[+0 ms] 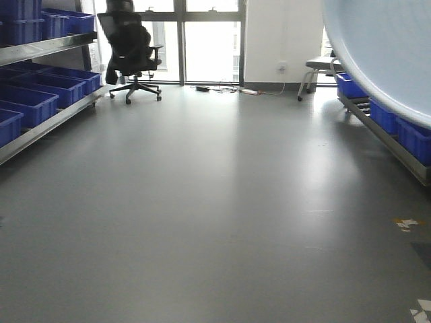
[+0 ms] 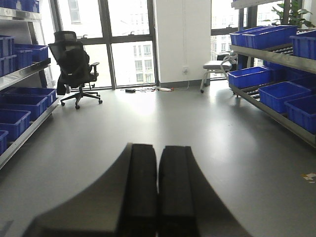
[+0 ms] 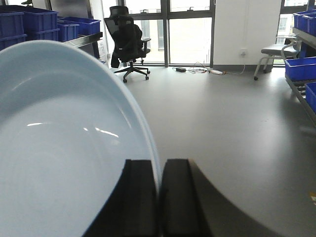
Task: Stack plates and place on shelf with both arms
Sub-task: 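Turn the base away from the table while holding the plates, then drive the base up to the rack of blue bins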
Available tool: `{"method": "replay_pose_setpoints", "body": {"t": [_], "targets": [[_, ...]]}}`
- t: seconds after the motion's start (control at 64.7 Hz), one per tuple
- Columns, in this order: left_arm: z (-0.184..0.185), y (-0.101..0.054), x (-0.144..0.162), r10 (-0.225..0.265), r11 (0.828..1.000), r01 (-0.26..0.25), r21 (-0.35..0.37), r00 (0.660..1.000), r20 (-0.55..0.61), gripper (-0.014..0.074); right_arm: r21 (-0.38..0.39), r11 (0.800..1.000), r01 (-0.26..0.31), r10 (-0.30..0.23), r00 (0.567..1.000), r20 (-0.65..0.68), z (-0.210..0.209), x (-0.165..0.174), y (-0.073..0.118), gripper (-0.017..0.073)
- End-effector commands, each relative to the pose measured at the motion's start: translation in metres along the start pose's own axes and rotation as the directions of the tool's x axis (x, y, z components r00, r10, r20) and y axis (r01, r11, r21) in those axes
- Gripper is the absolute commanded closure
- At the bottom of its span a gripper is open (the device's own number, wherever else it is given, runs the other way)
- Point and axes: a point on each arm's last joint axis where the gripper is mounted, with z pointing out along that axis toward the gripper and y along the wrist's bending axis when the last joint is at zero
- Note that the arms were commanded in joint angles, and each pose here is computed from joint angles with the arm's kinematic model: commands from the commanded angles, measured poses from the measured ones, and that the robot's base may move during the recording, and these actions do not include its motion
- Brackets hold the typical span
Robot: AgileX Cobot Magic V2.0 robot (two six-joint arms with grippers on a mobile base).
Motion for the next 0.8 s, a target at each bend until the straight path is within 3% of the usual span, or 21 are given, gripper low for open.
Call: {"method": "replay_pose_setpoints", "body": {"t": [0.0, 0.788], "targets": [[-0.0003, 0.0022, -0.0166, -0.005, 1.000, 0.006, -0.017, 0.995, 0.099, 0.0512, 0.019, 1.000, -0.004, 0.002, 0.992, 0.128, -0.0013, -0.0197, -0.0008, 0.0511], [-0.0003, 0.0022, -0.0166, -0.005, 1.000, 0.006, -0.017, 0.995, 0.099, 0.0512, 0.019, 1.000, -0.004, 0.002, 0.992, 0.128, -0.0013, -0.0197, -0.0008, 0.0511]]}}
